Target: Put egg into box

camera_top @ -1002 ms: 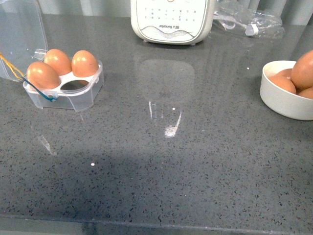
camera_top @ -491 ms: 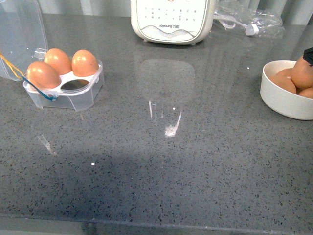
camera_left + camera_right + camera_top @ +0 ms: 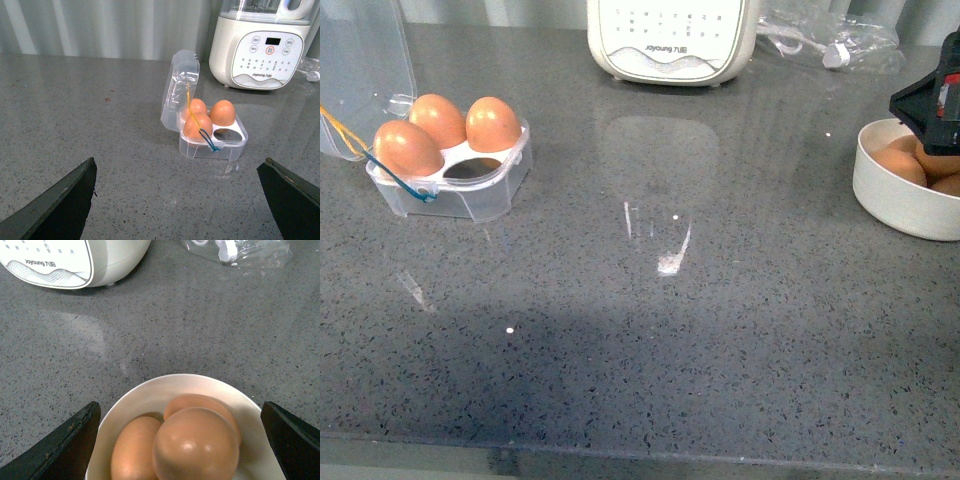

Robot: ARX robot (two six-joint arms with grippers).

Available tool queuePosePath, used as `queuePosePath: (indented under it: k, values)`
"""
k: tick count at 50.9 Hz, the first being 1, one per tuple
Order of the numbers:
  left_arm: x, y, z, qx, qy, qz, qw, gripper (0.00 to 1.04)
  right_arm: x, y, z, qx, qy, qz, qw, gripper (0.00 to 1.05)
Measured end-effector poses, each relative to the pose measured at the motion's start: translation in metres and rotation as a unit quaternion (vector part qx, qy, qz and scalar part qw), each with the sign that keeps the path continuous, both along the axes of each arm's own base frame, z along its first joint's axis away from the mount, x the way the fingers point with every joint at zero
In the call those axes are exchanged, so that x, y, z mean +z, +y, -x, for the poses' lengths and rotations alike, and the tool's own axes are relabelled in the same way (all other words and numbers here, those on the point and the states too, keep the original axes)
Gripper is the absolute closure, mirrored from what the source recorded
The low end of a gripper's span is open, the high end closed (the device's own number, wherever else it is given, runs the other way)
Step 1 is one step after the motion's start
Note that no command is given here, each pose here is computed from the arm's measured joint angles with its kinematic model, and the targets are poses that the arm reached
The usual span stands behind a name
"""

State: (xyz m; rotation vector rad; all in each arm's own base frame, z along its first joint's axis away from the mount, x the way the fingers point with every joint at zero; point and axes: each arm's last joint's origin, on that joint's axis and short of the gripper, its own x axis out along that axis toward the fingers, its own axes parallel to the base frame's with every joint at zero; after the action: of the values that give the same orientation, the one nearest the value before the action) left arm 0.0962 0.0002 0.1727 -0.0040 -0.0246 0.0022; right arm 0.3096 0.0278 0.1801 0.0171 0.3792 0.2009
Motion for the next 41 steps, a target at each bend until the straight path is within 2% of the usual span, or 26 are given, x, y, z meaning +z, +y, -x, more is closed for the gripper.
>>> queuePosePath:
  k: [10,19,28,41]
  values:
    - [0.000,0.000,0.000,0.000,0.000,0.000,1.000,0.07,-0.003,0.008,-0.002,0.006,0.001,-0.009,1.000,0.08]
    - [0.000,0.000,0.000,0.000,0.000,0.000,1.000,0.07,-0.006,0.007,-0.001,-0.011,0.015,-0.012,1.000,0.40]
    - [0.000,0.000,0.000,0.000,0.000,0.000,1.000,0.07,-0.008,0.003,-0.001,-0.023,0.026,-0.017,0.999,0.61]
    - [0.000,0.000,0.000,0.000,0.000,0.000,1.000,0.07,0.003,0.006,0.003,-0.013,0.011,-0.010,1.000,0.62]
